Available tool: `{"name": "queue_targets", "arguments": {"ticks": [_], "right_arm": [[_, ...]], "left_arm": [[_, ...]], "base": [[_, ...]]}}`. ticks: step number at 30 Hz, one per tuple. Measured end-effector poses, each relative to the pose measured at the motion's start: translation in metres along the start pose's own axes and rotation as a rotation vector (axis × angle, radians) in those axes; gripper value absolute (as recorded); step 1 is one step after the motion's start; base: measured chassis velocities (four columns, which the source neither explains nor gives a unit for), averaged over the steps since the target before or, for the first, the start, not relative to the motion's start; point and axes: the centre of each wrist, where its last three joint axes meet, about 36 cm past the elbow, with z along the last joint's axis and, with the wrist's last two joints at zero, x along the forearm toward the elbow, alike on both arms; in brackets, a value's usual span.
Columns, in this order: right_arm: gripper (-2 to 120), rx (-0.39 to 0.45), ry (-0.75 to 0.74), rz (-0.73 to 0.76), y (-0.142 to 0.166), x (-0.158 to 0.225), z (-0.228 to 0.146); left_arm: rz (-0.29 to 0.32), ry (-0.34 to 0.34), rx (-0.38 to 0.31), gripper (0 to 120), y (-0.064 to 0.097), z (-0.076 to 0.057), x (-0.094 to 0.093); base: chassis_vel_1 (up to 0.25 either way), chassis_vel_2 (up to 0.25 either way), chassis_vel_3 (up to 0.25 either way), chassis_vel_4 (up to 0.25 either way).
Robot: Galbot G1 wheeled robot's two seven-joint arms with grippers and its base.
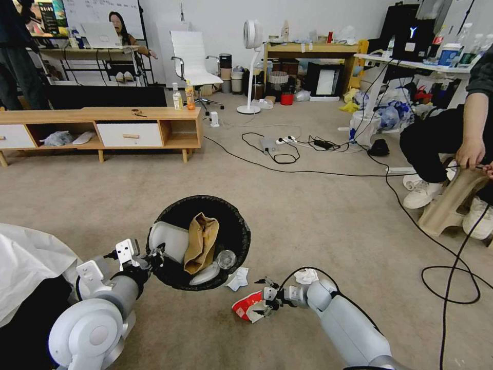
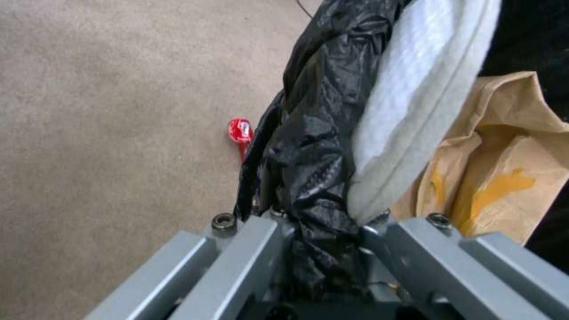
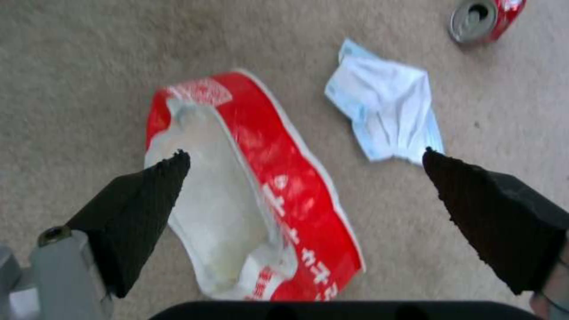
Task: Pick up the trash bin and place the garbage on the floor into it.
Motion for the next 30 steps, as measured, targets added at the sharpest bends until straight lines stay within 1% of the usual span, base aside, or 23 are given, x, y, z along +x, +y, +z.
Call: {"name": "queue_targets", "arguments": {"ticks": [4, 13, 22, 24, 30], "right_arm": [[100, -0.029, 0.020, 0.014, 0.006, -0.001, 0.008], [100, -0.060, 0.052, 0.022, 0.015, -0.002, 0.019], [100, -0.061, 0.067, 0.030, 0.012, -0.006, 0.016], [96, -0.056, 0.071, 0.036, 0.010, -0.005, 0.016], [95, -0.059, 0.080, 0.040, 0.008, -0.005, 0.017]], "left_arm": [[-0.001, 0.001, 0.000, 4, 0.000, 0.002, 0.000], [0.003, 0.002, 0.002, 4, -0.002, 0.003, 0.001], [0.005, 0.000, 0.004, 4, -0.003, 0.003, 0.003], [0.007, 0.000, 0.005, 4, -0.004, 0.004, 0.002], [0.012, 0.004, 0.006, 4, -0.005, 0.005, 0.001]], "base": [[0.000, 0.000, 0.000, 0.000], [0.000, 0.000, 0.000, 0.000], [0.000, 0.000, 0.000, 0.000], [0.000, 0.000, 0.000, 0.000], [0.000, 0.000, 0.000, 0.000]]}}
